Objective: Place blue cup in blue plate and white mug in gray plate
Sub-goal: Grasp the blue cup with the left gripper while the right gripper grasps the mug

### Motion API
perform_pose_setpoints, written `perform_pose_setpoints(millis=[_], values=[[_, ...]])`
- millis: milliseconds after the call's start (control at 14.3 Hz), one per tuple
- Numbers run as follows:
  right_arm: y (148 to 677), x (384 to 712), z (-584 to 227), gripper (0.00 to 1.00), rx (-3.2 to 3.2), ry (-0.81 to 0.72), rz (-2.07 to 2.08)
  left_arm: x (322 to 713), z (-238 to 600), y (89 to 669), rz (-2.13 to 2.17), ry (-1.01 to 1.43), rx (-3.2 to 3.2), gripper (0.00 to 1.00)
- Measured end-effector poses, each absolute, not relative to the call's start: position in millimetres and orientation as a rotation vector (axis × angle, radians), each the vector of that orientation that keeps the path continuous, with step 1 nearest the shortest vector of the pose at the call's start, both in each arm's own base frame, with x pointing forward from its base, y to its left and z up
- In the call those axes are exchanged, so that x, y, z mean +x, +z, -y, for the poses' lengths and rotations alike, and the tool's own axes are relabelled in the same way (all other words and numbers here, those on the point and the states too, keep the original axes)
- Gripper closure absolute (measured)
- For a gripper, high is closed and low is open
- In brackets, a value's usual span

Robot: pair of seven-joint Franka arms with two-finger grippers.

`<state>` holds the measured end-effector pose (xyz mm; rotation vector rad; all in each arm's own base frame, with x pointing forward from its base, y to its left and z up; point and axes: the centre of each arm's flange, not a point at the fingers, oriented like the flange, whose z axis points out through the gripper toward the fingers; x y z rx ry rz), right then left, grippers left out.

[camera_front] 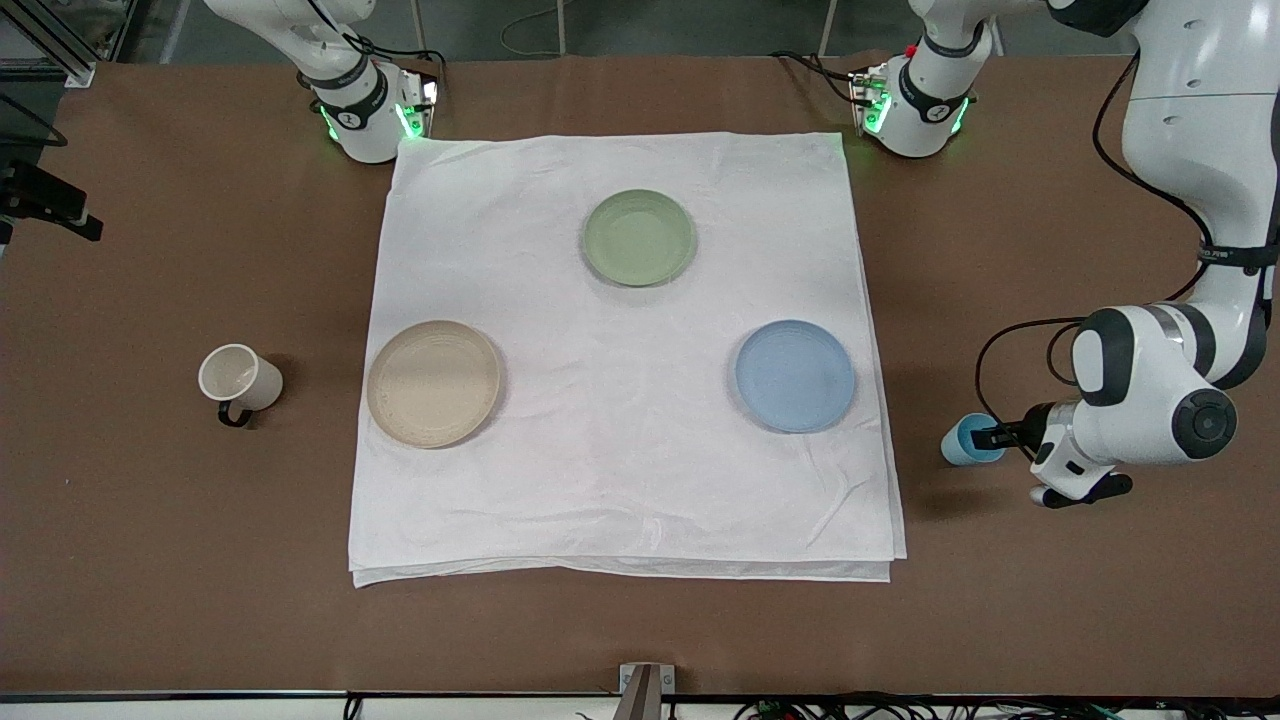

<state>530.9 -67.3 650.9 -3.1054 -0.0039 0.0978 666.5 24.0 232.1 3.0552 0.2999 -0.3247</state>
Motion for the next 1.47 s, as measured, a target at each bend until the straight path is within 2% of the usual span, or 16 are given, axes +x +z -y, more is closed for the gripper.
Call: perform_pose_setpoints(millis=[140,420,561,701,981,1261,1471], values=[[612.5,554.2,84.0,0.00,-3.108,0.121,-0.041,665.9,-24.0,227.0,-0.300,-0.335,3.054,0.57],[454.8,638.1,130.7,0.00,-3.134,0.124,-0.117,670.8,-20.1,234.7,-0.288,-0.309,3.055,0.96],[390.5,657.4,143.8,0.00,-3.145,0.123,-0.137,675.2,-4.8,254.1,-0.255,-0.274,3.058,0.96],[342.7,662.3,156.7,0.00,-3.151,0.121,-0.162,671.1,30.7,289.1,-0.220,-0.292,3.067,0.96],[273.8,641.3,166.9,0.02,-3.151,0.100,-0.200,640.2,126.6,343.8,-0.232,-0.323,3.078,0.96],[235.4,616.0,162.1,0.05,-3.098,0.167,-0.256,601.4,196.2,325.5,-0.262,-0.318,3.065,0.96],[221.6,605.0,158.9,0.14,-3.085,0.214,-0.244,577.2,227.8,298.8,-0.323,-0.308,3.055,0.96]])
